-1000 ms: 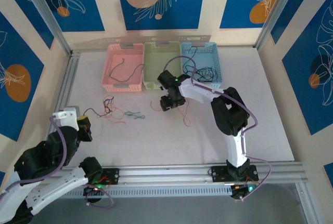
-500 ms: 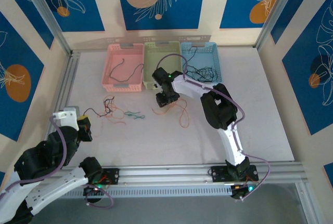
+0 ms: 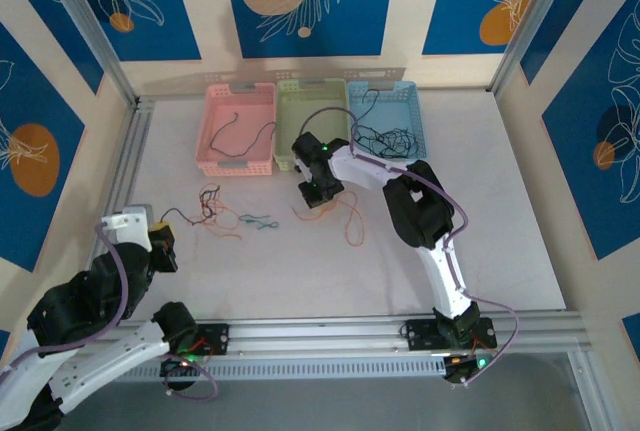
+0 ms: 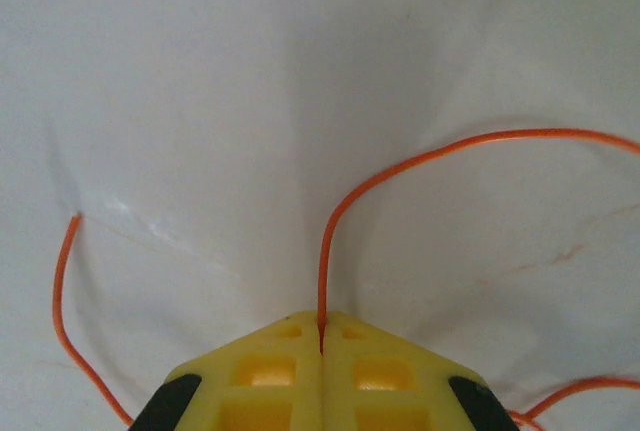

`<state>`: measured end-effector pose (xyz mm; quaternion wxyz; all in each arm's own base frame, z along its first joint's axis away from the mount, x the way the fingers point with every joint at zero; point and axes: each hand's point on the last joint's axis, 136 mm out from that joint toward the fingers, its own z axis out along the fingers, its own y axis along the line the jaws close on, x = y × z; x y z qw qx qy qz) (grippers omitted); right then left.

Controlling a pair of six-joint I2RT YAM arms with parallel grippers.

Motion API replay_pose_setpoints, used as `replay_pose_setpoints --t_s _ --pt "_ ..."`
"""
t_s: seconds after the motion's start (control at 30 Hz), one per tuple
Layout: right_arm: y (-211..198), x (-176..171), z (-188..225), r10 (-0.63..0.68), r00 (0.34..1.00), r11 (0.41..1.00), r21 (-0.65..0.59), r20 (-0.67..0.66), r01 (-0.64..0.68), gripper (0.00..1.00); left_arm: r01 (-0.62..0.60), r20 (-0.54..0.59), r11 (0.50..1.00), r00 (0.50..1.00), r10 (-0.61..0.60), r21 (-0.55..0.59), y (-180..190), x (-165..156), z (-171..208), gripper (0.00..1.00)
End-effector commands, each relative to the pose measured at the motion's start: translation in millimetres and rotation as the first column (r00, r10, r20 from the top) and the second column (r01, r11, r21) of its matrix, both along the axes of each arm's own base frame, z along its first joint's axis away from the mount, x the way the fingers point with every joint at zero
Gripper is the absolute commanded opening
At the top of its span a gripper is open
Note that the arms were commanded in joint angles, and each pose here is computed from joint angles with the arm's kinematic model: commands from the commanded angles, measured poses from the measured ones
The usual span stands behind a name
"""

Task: Untangle the cables

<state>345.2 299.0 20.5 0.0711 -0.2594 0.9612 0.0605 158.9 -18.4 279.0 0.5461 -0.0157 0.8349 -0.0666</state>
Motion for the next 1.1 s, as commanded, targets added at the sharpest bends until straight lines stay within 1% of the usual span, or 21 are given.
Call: replay_pose_setpoints --t_s 0.0,0.1,0.23,0.3,0.4,0.5,0.57,0.67,0.73,0.77,0.83,0.9,1.0,1.07 --pt "7.9 -14.2 39.1 0.004 1.0 0.996 0.084 0.03 -0.007 0.0 0.011 0.004 1.0 1.0 -0.011 0.012 -2.9 1.6 0.1 0.0" --pt "7.7 -22.1 78.8 -0.001 0.996 0.991 0.132 0.084 -0.01 0.0 0.011 0.003 1.0 1.0 -0.011 0.014 -3.0 1.7 0.0 0.0" --pt "6.8 -19.1 167.2 -0.041 0.974 0.96 0.278 0.223 -0.023 0.0 0.011 0.003 1.0 1.0 -0.011 0.015 -3.4 2.0 -0.3 0.0" --pt "5.7 -8.1 217.4 -0.088 0.95 0.927 0.374 0.299 -0.032 0.0 0.013 0.002 1.0 1.0 -0.013 0.013 -3.9 2.1 -0.3 0.0" --pt "0.5 17.7 291.3 -0.187 0.898 0.864 0.502 0.398 -0.043 0.0 0.011 0.003 1.0 1.0 -0.011 0.014 -3.6 2.1 -0.2 0.0" --pt "2.0 39.2 364.9 -0.254 0.845 0.785 0.611 0.472 -0.106 0.0 0.009 0.004 1.0 1.0 -0.009 0.013 -2.5 1.6 0.0 0.0" --pt "6.9 53.8 408.6 -0.279 0.804 0.729 0.661 0.525 -0.179 0.0 0.005 0.006 1.0 1.0 -0.006 0.012 -1.5 1.4 0.2 0.0" --pt "12.4 74.2 456.9 -0.317 0.73 0.681 0.681 0.605 -0.269 0.0 0.006 0.007 1.0 1.0 -0.006 0.011 -1.1 1.1 0.1 0.0" --pt "12.5 95.2 468.2 -0.352 0.673 0.693 0.664 0.651 -0.281 0.0 0.007 0.007 1.0 1.0 -0.007 0.01 -1.4 1.0 0.2 0.0" --pt "10.8 109.8 465.8 -0.373 0.649 0.706 0.656 0.663 -0.266 0.0 0.007 0.007 1.0 1.0 -0.007 0.011 -1.3 1.0 0.1 0.0" --pt "5.7 138.1 446.4 -0.412 0.642 0.726 0.658 0.647 -0.198 0.0 0.007 0.006 1.0 1.0 -0.007 0.012 -1.8 1.3 -0.1 0.0" --pt "1.7 163.9 414.4 -0.436 0.663 0.739 0.662 0.609 -0.123 0.0 0.009 0.006 1.0 1.0 -0.009 0.013 -1.6 1.0 -0.2 0.0" --pt "-0.9 200.3 353.1 -0.464 0.692 0.76 0.649 0.553 -0.009 0.0 0.012 0.006 1.0 1.0 -0.012 0.011 -2.4 1.1 -0.2 0.0" --pt "4.6 215.7 305.6 -0.448 0.75 0.764 0.643 0.487 0.04 0.0 0.012 0.005 1.0 1.0 -0.012 0.013 -2.6 1.3 -0.3 0.0"
